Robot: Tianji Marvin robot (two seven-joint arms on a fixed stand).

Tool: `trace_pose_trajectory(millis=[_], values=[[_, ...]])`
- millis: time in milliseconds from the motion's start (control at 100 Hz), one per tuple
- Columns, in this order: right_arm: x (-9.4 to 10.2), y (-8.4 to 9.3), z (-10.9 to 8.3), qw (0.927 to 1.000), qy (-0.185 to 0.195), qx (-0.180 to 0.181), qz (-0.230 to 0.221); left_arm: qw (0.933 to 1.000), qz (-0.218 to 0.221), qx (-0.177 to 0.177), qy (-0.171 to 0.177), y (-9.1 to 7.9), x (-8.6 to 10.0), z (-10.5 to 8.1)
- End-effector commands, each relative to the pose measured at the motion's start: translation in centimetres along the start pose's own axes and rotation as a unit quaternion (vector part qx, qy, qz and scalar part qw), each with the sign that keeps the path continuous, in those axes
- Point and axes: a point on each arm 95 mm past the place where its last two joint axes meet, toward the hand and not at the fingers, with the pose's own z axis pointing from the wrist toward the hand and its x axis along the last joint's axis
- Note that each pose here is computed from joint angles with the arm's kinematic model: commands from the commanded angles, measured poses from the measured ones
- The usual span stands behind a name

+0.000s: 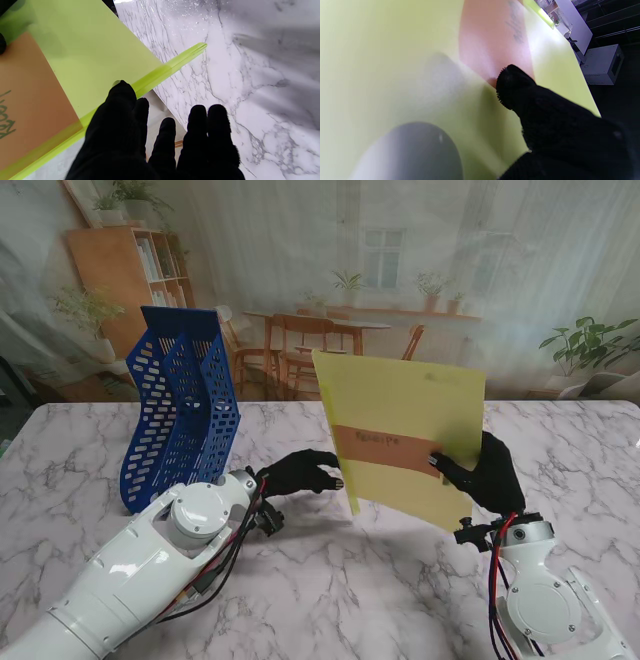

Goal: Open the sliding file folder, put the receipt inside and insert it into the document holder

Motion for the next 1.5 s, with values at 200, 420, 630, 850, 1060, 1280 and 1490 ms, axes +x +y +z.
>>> trace_pose_trajectory(millis=[200, 420, 630, 850, 1060, 1280, 1490], values=[[0.1, -0.2, 0.0, 1.0, -0.004, -0.006, 0.002, 0.9998, -0.014, -0.01, 0.013, 1.2, 0.8, 0.1], [0.1, -0.4, 0.1, 1.0, -0.007, -0.004, 0.004, 0.9995, -0.022, 0.018, 0.012, 1.5, 0.9, 0.5], [0.0, -0.5, 0.0, 0.9999, -0.01, -0.004, 0.003, 0.9992, -0.031, 0.024, 0.012, 1.9, 1.1, 0.9], [-0.6, -0.8, -0.1, 0.9995, -0.01, 0.004, -0.03, 0.9987, -0.03, 0.036, 0.018, 1.7, 1.7, 1.0], [-1.4, -0.8, -0.1, 0.9981, -0.013, 0.017, -0.057, 0.9989, -0.015, 0.04, 0.021, 0.9, 2.2, 0.7], [-1.7, -1.2, -0.1, 0.9945, -0.02, 0.05, -0.09, 0.999, -0.005, 0.038, 0.022, 0.5, 2.5, 0.4], [-2.0, -1.6, -0.1, 0.9906, -0.025, 0.077, -0.11, 0.9993, 0.006, 0.032, 0.02, 0.2, 2.6, 0.4]])
